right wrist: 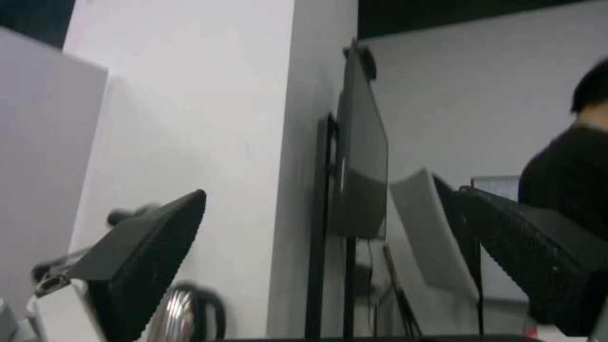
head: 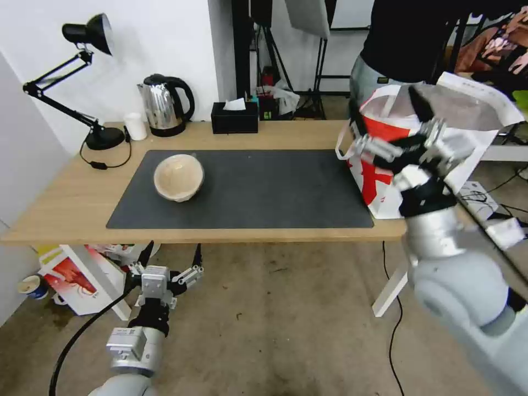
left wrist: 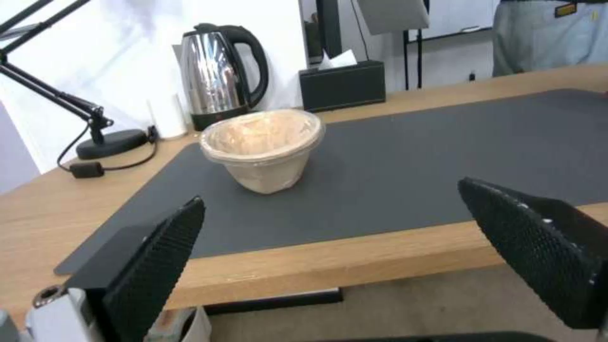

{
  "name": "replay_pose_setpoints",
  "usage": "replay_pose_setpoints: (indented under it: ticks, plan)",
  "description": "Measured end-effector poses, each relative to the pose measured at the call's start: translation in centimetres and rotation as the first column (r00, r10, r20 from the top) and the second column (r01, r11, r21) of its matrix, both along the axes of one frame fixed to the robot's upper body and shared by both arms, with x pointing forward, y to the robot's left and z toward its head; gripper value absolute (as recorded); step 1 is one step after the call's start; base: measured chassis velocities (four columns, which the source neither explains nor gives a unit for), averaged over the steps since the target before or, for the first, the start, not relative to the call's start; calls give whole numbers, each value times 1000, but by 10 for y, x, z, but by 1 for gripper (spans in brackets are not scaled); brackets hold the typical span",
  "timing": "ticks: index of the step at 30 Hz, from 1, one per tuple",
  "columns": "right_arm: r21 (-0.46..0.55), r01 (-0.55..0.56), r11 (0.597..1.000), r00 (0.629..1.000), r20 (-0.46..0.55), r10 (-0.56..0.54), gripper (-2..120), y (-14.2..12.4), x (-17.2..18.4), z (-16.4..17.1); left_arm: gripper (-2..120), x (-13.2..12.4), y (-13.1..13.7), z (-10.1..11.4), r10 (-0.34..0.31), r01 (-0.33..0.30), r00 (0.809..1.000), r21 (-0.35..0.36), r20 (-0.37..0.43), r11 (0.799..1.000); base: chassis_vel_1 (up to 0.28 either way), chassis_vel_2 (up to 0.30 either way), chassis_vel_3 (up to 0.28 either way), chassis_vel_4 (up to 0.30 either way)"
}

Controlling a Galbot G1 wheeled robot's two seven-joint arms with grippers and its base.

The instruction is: Pick up the trash from the table and place it into the takeout bag.

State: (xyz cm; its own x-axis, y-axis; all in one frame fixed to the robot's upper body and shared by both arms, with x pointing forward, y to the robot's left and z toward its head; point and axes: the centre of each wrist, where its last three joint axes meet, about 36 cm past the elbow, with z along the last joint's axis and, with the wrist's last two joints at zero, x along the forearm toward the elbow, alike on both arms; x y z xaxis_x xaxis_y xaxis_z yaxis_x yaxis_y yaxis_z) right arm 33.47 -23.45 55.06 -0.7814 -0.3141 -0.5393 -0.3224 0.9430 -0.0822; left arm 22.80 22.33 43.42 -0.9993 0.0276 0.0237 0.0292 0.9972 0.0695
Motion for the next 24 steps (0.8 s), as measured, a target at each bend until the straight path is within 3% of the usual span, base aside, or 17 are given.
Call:
replay_pose_setpoints:
  ticks: [12, 18, 24]
  plan:
    - [20, -9, 1000, 995, -99, 11, 100, 9, -32, -29, 100, 0, 0, 0, 0, 0, 1000, 0, 0, 1000, 0, 0, 0, 0]
    - [25, 41, 999, 980, -197, -35, 100, 17, -64, -58, 100, 0, 0, 0, 0, 0, 1000, 0, 0, 1000, 0, 0, 0, 0]
    - [-4, 104, 995, 970, -219, -102, 100, 17, -73, -76, 100, 0, 0, 0, 0, 0, 1000, 0, 0, 1000, 0, 0, 0, 0]
